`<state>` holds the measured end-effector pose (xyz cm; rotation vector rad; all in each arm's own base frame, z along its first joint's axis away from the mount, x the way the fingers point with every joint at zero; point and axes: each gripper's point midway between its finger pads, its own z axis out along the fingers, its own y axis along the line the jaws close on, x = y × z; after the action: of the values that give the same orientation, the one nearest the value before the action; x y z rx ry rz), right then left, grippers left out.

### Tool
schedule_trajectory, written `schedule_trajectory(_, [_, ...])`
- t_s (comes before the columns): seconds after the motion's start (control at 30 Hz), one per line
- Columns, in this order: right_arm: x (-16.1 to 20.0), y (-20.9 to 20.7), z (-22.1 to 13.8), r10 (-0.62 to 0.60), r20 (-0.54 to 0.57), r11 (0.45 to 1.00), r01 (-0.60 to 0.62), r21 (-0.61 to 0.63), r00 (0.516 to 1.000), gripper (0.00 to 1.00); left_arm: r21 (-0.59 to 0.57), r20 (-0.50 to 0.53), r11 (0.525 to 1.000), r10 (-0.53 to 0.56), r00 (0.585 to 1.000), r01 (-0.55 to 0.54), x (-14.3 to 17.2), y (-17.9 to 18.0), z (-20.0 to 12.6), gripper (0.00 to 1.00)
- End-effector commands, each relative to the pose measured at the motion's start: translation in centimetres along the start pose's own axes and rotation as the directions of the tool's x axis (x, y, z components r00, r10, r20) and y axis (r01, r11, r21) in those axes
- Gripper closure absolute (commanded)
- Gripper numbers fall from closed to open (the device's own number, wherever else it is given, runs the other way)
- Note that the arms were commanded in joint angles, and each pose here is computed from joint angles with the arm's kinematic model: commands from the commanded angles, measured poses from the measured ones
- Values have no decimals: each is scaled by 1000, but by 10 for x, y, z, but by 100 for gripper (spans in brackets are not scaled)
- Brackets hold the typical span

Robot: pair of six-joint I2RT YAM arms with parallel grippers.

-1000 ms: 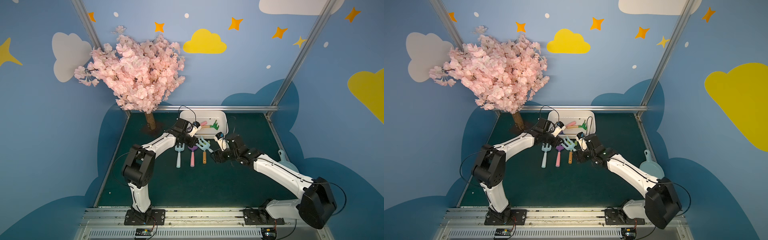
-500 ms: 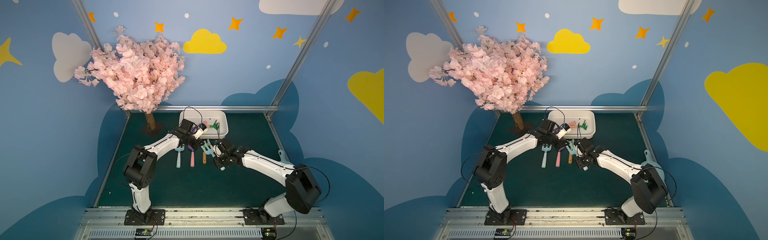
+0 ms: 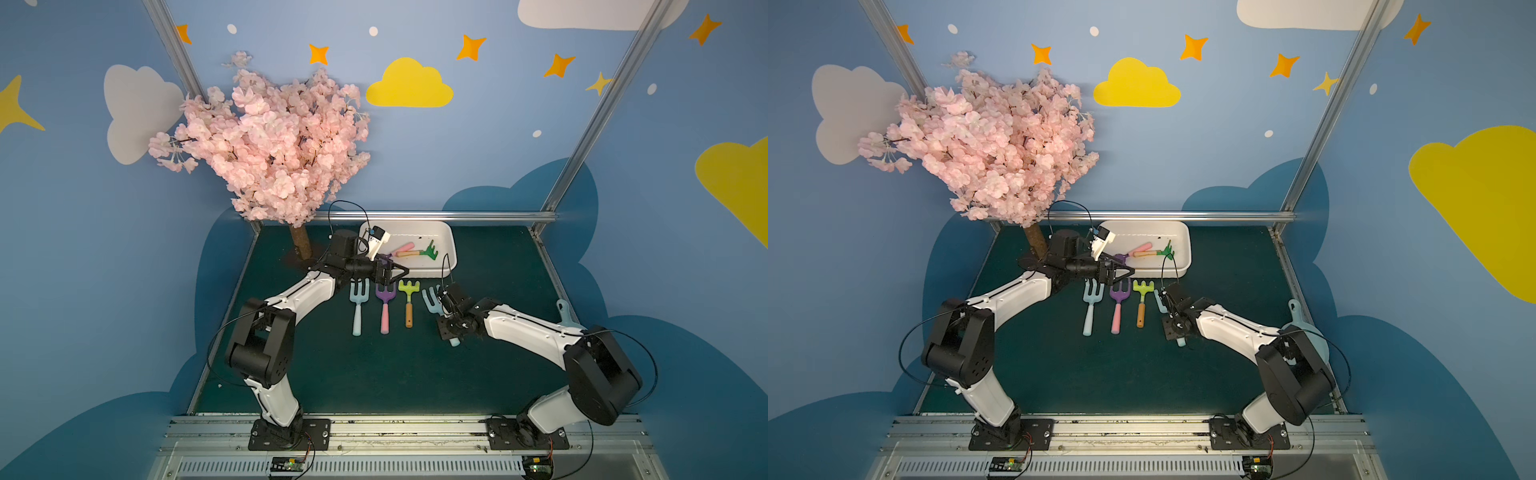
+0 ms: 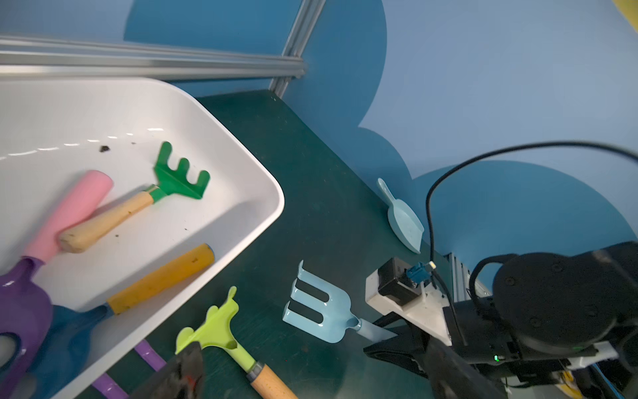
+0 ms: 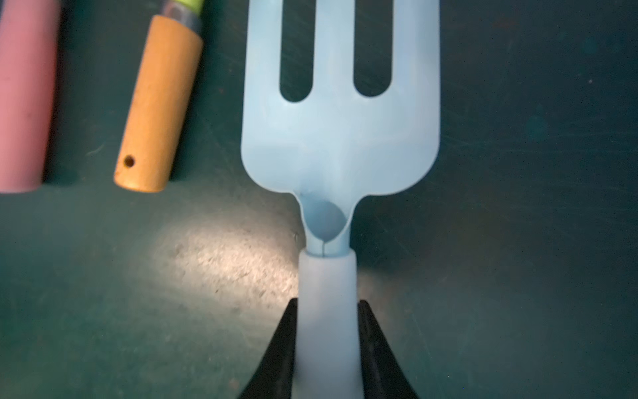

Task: Take the hand rake out of the storage box
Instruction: Place the rake at the center of the board.

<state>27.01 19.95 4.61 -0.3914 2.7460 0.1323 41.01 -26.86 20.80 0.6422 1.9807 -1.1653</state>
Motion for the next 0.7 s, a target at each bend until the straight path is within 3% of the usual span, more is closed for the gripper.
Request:
schedule_trajectory(0.0, [-16,0,13,82,17,996,-83,16,996,100,-82,57,996,-31,998,36,-13,12,-9,0])
schedule_trajectory(0.1, [-20,0,25,115,2,993,-115,13,993,100,-177,50,982,-48,998,57,-9,31,-14,0])
schedule_trajectory(0.23, [-22,-8,31,170,-13,984,-169,60,985,100,-163,56,983,-76,996,84,-9,37,-19,0])
schedule_trajectory(0.67, [-27,5,48,219,-45,976,-219,13,975,100,-241,38,964,-101,994,107,-3,61,-15,0])
